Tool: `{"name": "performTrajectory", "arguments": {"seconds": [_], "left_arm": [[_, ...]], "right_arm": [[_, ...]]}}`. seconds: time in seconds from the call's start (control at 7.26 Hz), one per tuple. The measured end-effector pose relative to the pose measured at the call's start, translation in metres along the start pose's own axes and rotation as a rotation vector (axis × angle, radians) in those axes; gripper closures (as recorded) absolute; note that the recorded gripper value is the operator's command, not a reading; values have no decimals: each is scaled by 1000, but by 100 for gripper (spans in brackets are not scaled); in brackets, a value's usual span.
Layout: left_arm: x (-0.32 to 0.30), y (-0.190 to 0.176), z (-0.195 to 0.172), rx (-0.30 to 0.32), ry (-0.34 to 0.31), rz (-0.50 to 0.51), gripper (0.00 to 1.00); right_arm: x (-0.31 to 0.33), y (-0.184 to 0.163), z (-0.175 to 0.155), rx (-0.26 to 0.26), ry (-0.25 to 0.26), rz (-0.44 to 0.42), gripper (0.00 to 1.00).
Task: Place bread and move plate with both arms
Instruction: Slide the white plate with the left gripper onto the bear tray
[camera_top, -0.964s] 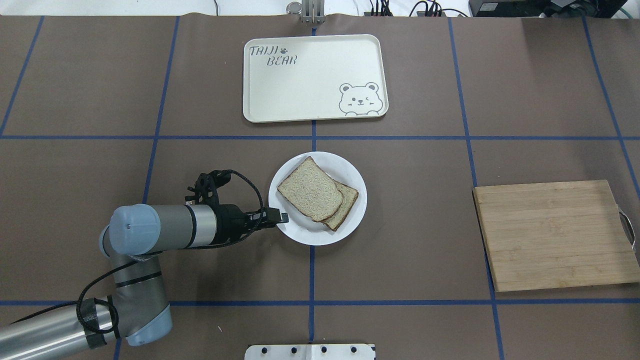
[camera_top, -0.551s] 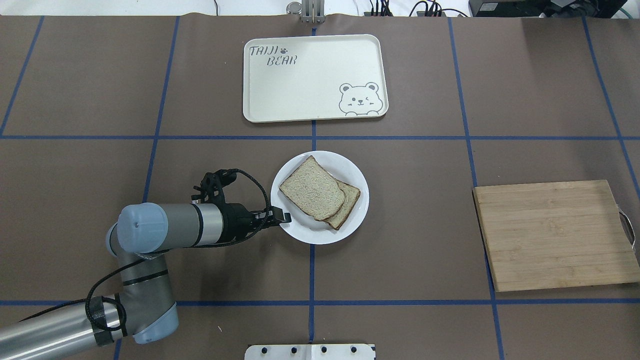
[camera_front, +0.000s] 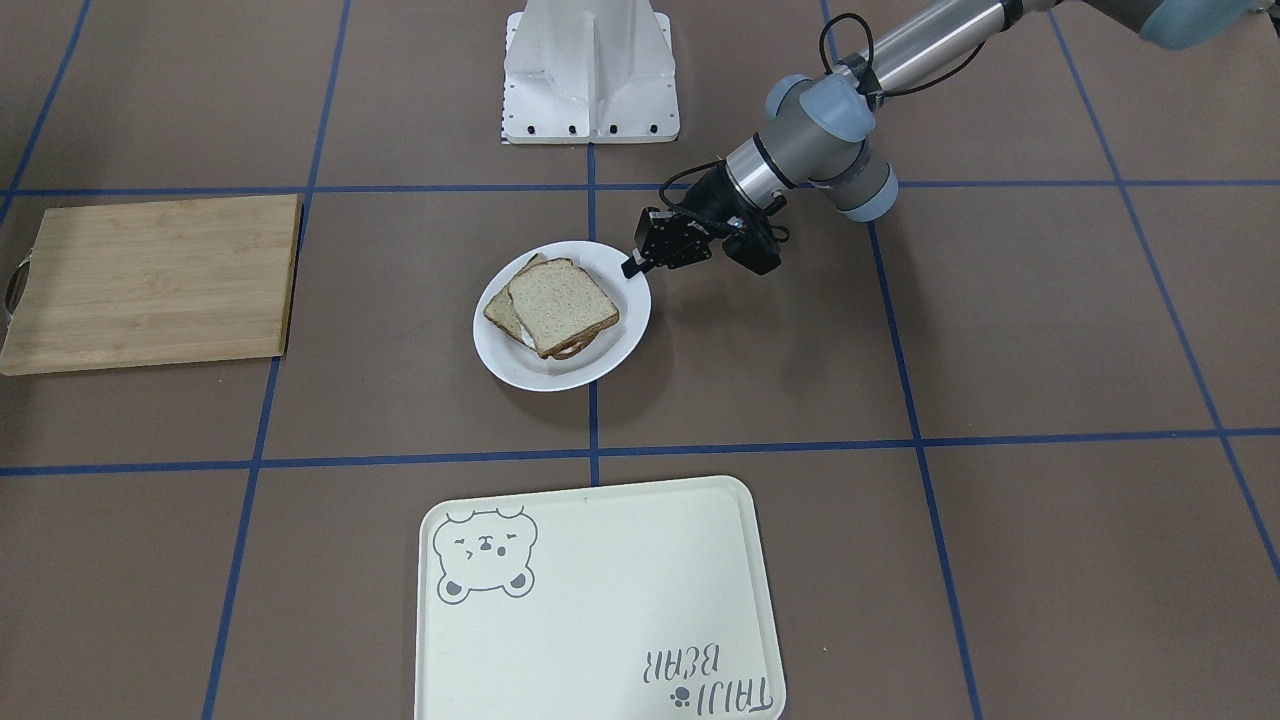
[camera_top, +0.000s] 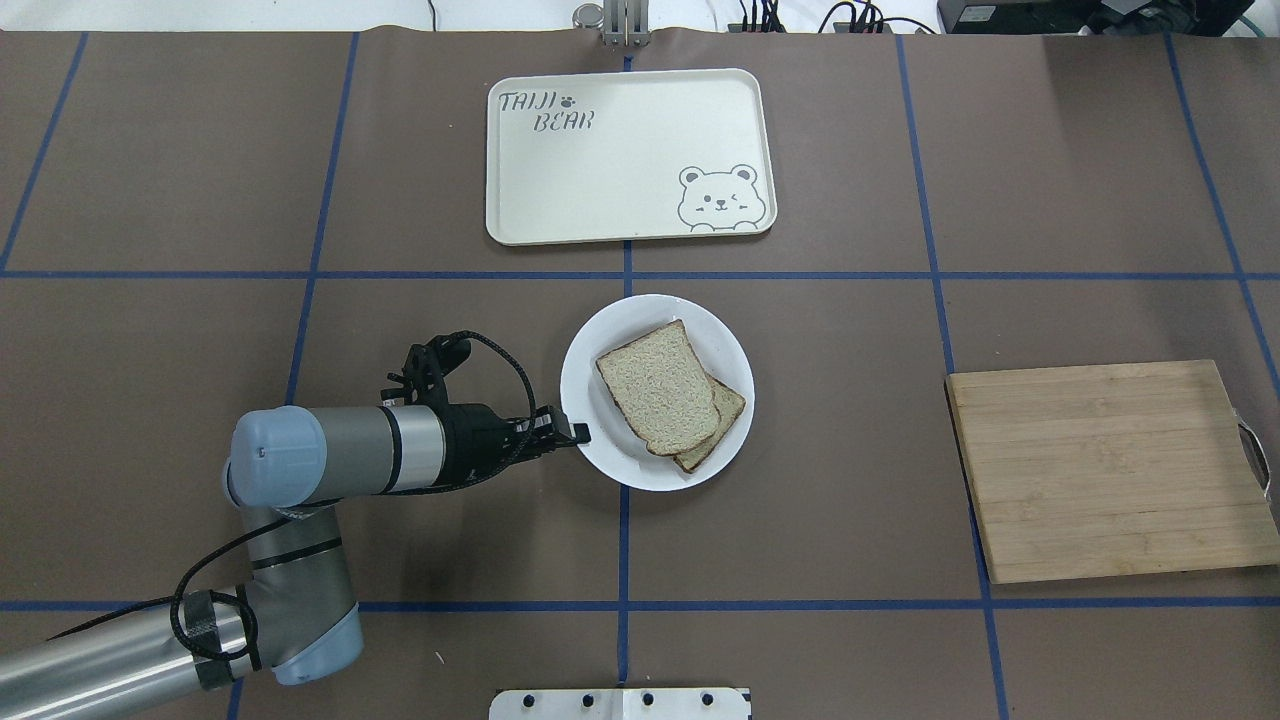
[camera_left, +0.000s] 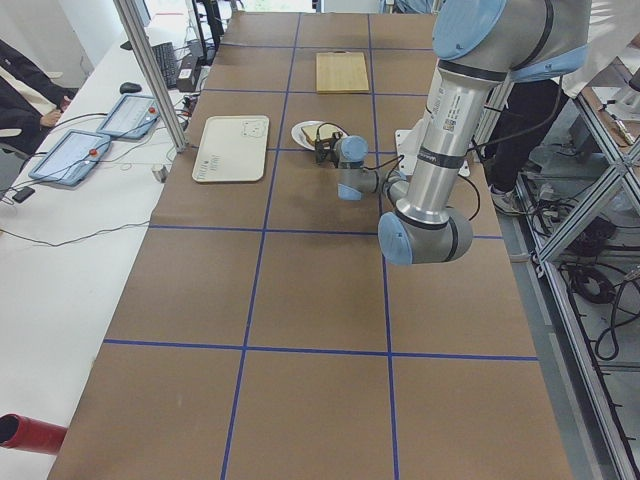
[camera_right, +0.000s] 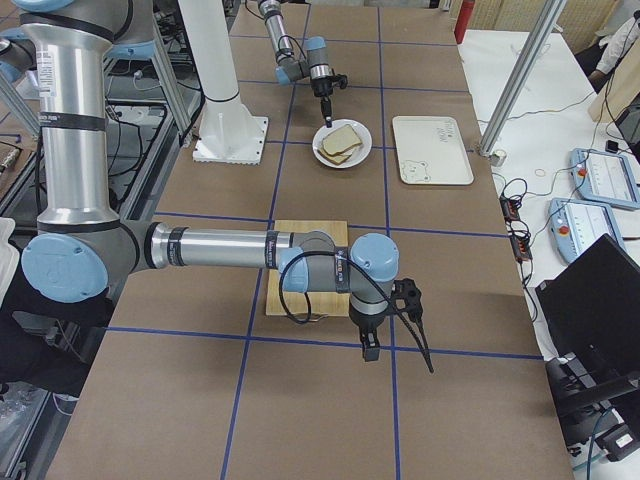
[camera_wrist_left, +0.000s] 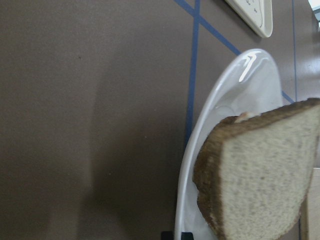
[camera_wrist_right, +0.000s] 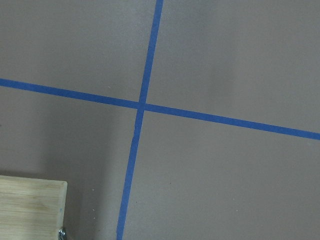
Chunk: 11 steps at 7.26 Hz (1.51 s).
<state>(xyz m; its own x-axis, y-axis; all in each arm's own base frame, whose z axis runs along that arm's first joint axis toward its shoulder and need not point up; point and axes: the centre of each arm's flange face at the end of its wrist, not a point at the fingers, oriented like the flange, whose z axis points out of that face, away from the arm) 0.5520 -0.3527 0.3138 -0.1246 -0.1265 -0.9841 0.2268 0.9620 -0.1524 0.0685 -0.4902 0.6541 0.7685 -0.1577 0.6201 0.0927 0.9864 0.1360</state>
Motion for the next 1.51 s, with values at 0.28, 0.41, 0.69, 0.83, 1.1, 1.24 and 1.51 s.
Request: {"name": "performTrajectory", "arguments": {"seconds": [0.28, 0.41, 0.69, 0.83, 1.1, 1.24, 1.51], "left_arm": [[14, -7, -4, 4, 55, -88, 100], [22, -19, -8, 21, 72, -146, 100], [40, -62, -18, 81, 105, -269, 100], [50, -90, -14, 126, 113, -325, 100], [65, -153, 22, 245, 100, -390, 100], [67, -184, 39, 300, 74, -409, 100], [62, -232, 61, 404, 18, -430, 100]], "right_arm": [[0, -4, 0, 0, 1, -2, 0], [0, -5, 0, 1, 1, -2, 0], [0, -5, 0, 1, 1, 3, 0], [-1, -5, 0, 1, 1, 8, 0], [-1, -6, 0, 1, 2, 15, 0], [-1, -6, 0, 0, 2, 16, 0], [-1, -6, 1, -1, 2, 17, 0]]}}
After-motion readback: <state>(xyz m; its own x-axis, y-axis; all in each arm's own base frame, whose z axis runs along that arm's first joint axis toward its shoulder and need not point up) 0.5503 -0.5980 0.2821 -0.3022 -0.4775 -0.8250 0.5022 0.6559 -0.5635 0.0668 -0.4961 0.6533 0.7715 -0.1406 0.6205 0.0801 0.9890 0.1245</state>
